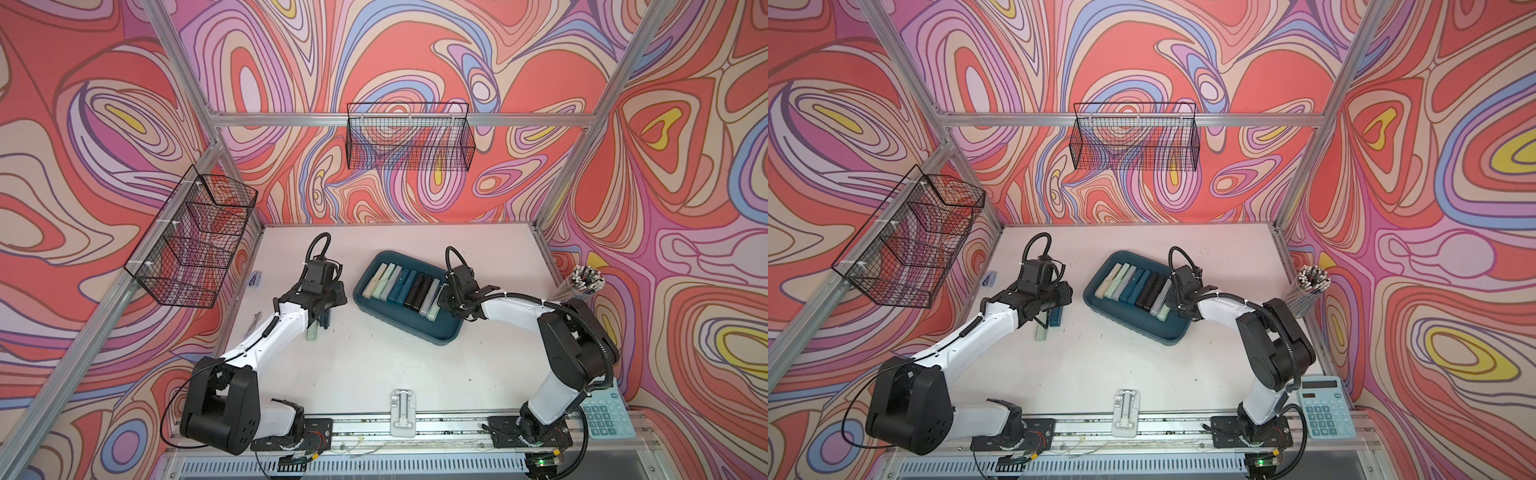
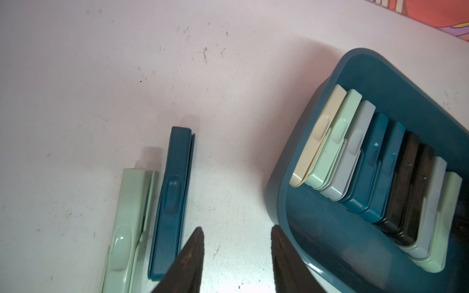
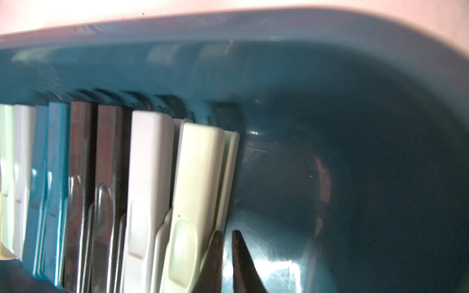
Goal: Put the pruning pliers into the storage box
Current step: Adjust the pruning pliers in the storage box, then pick up the pruning pliers from the center of the board.
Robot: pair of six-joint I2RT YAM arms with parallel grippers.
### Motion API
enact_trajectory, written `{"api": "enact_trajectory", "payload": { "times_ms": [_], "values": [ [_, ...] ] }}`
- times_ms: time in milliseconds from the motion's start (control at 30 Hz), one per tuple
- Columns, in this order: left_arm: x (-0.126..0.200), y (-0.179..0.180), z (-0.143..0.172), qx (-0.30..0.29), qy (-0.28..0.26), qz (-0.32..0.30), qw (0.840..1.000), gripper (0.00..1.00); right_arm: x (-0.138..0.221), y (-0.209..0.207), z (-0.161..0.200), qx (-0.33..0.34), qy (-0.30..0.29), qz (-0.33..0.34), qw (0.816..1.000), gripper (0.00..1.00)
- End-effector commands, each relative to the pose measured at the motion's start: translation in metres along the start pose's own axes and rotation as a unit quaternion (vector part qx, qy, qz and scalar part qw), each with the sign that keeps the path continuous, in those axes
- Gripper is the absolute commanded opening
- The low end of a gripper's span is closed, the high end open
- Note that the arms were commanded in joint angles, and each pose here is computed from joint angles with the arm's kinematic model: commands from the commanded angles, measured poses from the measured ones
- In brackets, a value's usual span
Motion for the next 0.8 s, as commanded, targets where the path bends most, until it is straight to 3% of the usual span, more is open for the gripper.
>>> {"api": "enact_trajectory", "payload": {
  "times_ms": [0, 433, 633, 767],
  "values": [
    [-0.008, 0.011, 0.01, 0.022, 0.014, -0.009, 1.0, 0.44, -0.004, 0.012, -0.002, -0.001, 0.001, -0.029, 1.0, 0.15],
    [-0.011, 0.03, 0.028, 0.034, 0.042, -0.053, 0.997, 0.44, 0.044, 0.003, -0.037, 0.031, -0.068, -0.009, 0.997, 0.19],
    [-0.004, 0.042, 0.036, 0.024, 0.043, -0.078, 0.996, 0.54, 0.067, 0.004, -0.053, 0.03, -0.111, -0.038, 0.993, 0.31],
    [-0.007, 0.048, 0.045, 0.025, 0.056, -0.089, 0.994, 0.55, 0.075, 0.003, -0.061, 0.028, -0.127, -0.046, 0.99, 0.34]
  ]
}}
Point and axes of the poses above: each gripper's point midway between its finger pads, its own x axis back along the fingers, its own y axis along the line the jaws close on, z = x × y, the point moved 4 cm from there along x, back along the fingers, and after that the axes turned 1 degree about x, right-handed, at the moved point
